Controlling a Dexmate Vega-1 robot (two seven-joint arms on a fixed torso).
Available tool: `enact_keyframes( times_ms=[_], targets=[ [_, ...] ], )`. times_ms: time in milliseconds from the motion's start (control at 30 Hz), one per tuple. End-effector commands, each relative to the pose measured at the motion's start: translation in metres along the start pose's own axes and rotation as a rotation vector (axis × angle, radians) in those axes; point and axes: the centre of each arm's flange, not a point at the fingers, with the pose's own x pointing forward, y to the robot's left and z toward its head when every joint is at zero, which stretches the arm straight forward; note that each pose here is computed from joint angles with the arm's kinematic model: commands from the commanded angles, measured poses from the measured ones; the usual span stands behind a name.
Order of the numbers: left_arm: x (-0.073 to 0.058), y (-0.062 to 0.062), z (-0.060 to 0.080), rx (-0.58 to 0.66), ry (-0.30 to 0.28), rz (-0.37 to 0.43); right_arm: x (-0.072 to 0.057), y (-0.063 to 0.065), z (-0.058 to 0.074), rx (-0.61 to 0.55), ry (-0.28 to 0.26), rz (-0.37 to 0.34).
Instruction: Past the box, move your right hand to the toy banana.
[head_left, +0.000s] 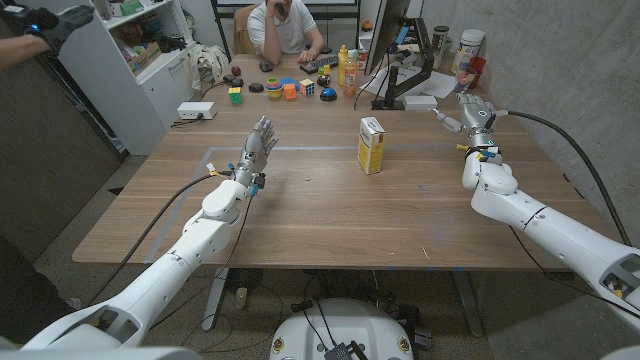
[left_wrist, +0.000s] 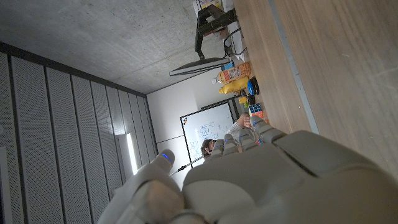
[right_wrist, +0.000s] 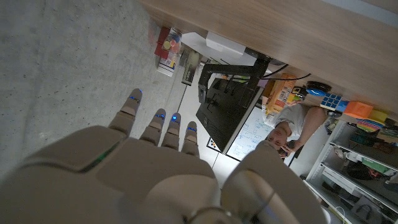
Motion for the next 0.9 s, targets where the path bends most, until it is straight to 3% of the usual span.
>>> enact_keyframes(
  times_ms=[33,233,500,667,900],
  targets=[
    [-0.005,-0.012,0.002,0.011,0.004,0.004,0.01,0.011,-0.045,0.009,0.201,0.055],
    [-0.007,-0.014,0.001,0.012,0.007,0.01,0.014,0.019,-0.061,0.019,0.27,0.112],
    [-0.008,-0.015,0.001,0.009,0.005,0.012,0.016,0.032,-0.07,0.045,0.336,0.218],
    [-0.008,-0.014,0.003,0.014,0.003,0.013,0.016,0.043,-0.07,0.06,0.343,0.289],
    [-0.006,-0.014,0.002,0.013,0.007,0.01,0.016,0.054,-0.061,0.057,0.324,0.315]
  ],
)
